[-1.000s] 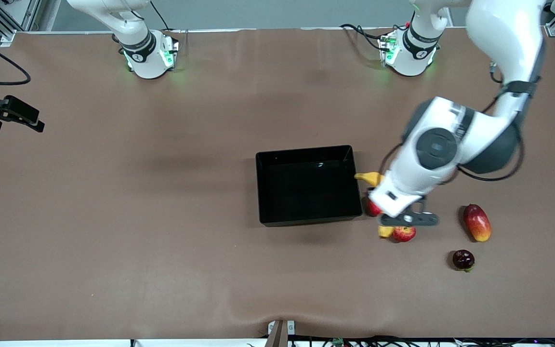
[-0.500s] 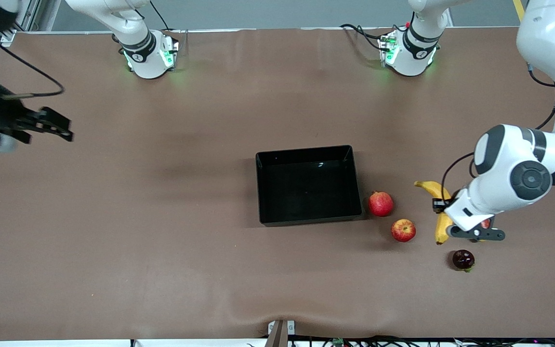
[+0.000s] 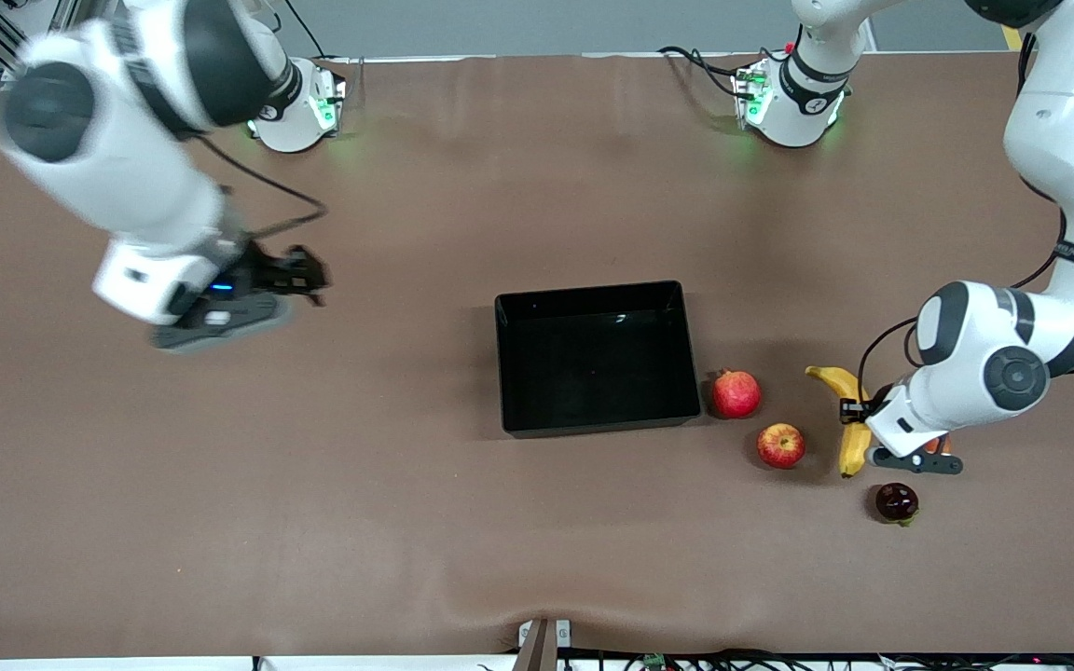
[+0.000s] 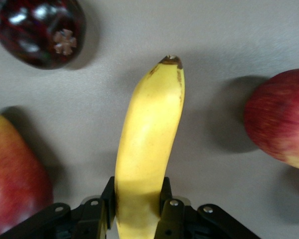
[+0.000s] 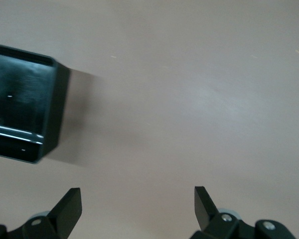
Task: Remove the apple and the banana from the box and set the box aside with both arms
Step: 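Place the banana by the fruits while the right gripper reaches the tray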
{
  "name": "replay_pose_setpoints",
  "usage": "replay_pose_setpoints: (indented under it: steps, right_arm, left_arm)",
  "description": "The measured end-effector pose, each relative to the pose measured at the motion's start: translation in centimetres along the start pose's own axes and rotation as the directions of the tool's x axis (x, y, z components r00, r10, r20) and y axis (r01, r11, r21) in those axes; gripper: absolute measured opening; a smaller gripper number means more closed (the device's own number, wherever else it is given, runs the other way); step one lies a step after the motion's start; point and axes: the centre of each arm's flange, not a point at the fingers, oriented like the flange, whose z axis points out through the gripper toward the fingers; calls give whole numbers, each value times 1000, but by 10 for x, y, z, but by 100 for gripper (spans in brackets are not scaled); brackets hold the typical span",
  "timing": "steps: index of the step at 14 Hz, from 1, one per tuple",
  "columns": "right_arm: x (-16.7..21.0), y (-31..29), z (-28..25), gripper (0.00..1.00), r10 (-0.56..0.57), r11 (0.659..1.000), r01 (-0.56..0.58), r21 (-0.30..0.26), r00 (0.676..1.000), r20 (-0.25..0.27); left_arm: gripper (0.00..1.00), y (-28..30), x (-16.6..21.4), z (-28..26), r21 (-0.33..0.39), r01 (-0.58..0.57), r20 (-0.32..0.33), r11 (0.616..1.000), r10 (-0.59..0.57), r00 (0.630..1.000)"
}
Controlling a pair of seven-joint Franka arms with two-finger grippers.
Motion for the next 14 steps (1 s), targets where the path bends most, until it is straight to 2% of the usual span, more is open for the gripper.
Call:
replay_pose_setpoints:
  steps: [2, 4, 6, 7, 11, 14]
  right_arm:
    - [7, -57, 31, 100, 31, 999, -31, 28, 999, 9]
    - [10, -117, 73, 100, 112, 993, -113, 28, 993, 31]
    - [5, -168, 114, 100, 177, 984, -178, 10, 982, 59]
    - [0, -186, 131, 100, 203, 979, -203, -4, 976, 77]
    - [7, -208, 187, 100, 234, 972, -232, -32, 967, 99]
    - [18, -212, 219, 100, 213, 977, -212, -27, 973, 87]
  left_arm:
    - [37, -7, -1, 15, -6, 6, 5, 1000, -6, 1000]
    - [37, -9, -1, 21, -12, 11, 3, 1000, -11, 1000]
    - [52, -9, 1, 17, -12, 10, -6, 1000, -10, 1000]
    - [63, -10, 4, 13, -11, 11, -15, 1000, -12, 1000]
    - [99, -10, 13, -33, 18, 10, -65, 1000, -9, 998]
    - [100, 2, 10, -102, 71, -3, -89, 997, 10, 996]
